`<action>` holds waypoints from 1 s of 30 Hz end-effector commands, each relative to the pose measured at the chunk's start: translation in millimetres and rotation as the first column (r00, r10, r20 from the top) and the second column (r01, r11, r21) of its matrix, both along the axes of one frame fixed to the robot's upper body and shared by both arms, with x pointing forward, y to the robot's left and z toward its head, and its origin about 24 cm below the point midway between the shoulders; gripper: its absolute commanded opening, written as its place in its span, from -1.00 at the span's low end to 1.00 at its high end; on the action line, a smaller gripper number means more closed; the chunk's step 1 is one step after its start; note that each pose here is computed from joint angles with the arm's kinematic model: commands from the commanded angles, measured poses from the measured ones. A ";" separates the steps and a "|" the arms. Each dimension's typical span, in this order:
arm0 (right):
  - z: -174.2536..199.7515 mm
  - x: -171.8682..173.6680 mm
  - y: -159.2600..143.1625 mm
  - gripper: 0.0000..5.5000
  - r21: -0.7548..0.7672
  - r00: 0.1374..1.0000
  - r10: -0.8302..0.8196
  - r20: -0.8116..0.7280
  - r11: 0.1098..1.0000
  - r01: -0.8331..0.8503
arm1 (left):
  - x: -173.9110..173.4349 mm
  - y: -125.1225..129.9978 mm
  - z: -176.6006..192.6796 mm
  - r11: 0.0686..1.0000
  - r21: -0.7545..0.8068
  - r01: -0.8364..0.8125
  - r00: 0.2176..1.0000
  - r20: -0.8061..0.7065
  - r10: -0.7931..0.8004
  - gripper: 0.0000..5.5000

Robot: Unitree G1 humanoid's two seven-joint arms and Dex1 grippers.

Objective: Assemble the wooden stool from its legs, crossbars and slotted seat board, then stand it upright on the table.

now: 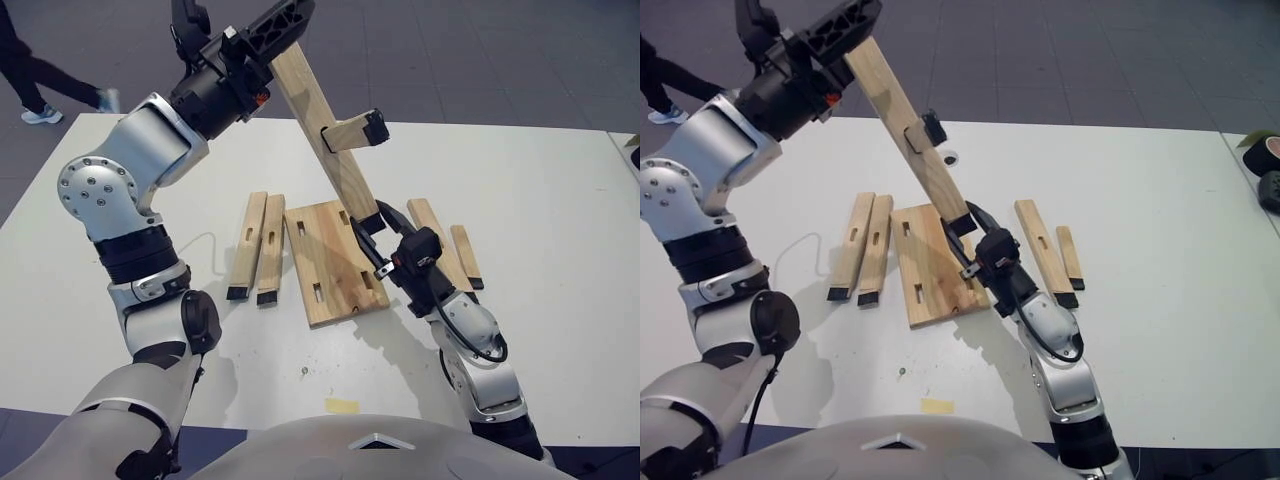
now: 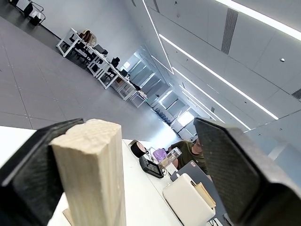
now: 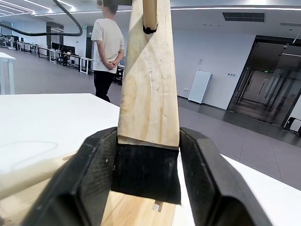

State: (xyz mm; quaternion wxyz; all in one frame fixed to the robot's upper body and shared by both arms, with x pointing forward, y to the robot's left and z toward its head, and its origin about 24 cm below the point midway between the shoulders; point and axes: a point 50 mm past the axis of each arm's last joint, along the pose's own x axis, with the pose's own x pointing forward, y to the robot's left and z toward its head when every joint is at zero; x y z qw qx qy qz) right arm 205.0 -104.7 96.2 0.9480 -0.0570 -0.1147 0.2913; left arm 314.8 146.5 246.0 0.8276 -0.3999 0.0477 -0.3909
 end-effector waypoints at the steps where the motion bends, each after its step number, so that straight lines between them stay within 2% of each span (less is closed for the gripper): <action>1: 2.3 3.8 -2.5 -0.26 0.024 0.999 -0.046 0.008 0.999 0.046 | -4.2 -1.5 2.3 0.998 0.049 0.036 0.999 0.020 -0.037 0.29; 6: 2.0 3.9 0.5 -0.26 0.034 0.999 -0.044 0.003 0.998 0.044 | -6.3 -8.3 -2.0 0.993 0.107 0.055 0.998 0.021 -0.058 -0.05; 9: 0.0 2.9 -1.6 -0.26 0.035 0.998 -0.055 -0.011 0.998 0.056 | -3.6 -12.4 -2.7 0.995 0.093 0.030 0.999 0.023 -0.032 -0.26; 13: -0.7 2.9 -4.1 -0.26 0.037 0.998 -0.061 -0.021 0.997 0.061 | -7.3 -25.4 -0.4 0.994 0.079 0.081 0.996 0.041 -0.085 -0.54; 19: -1.8 5.7 -3.5 -0.26 0.038 0.998 -0.061 -0.027 0.997 0.062 | -11.5 -30.4 0.3 0.987 0.096 0.128 0.989 0.062 -0.134 -0.57; 22: -3.8 7.4 -3.0 -0.26 0.057 0.997 -0.068 -0.048 0.996 0.071 | -14.1 -27.3 7.3 0.988 0.096 0.123 0.984 0.119 -0.134 -0.57; 23: -4.6 8.6 -3.3 -0.12 0.069 0.995 -0.076 -0.060 0.994 0.081 | -13.0 -25.2 10.1 0.990 0.097 0.102 0.984 0.140 -0.115 -0.57; 30: -13.0 13.9 -8.9 0.26 0.043 0.987 -0.111 -0.115 0.992 0.116 | 6.5 -1.3 25.6 0.989 0.016 -0.148 0.967 0.211 0.141 -0.62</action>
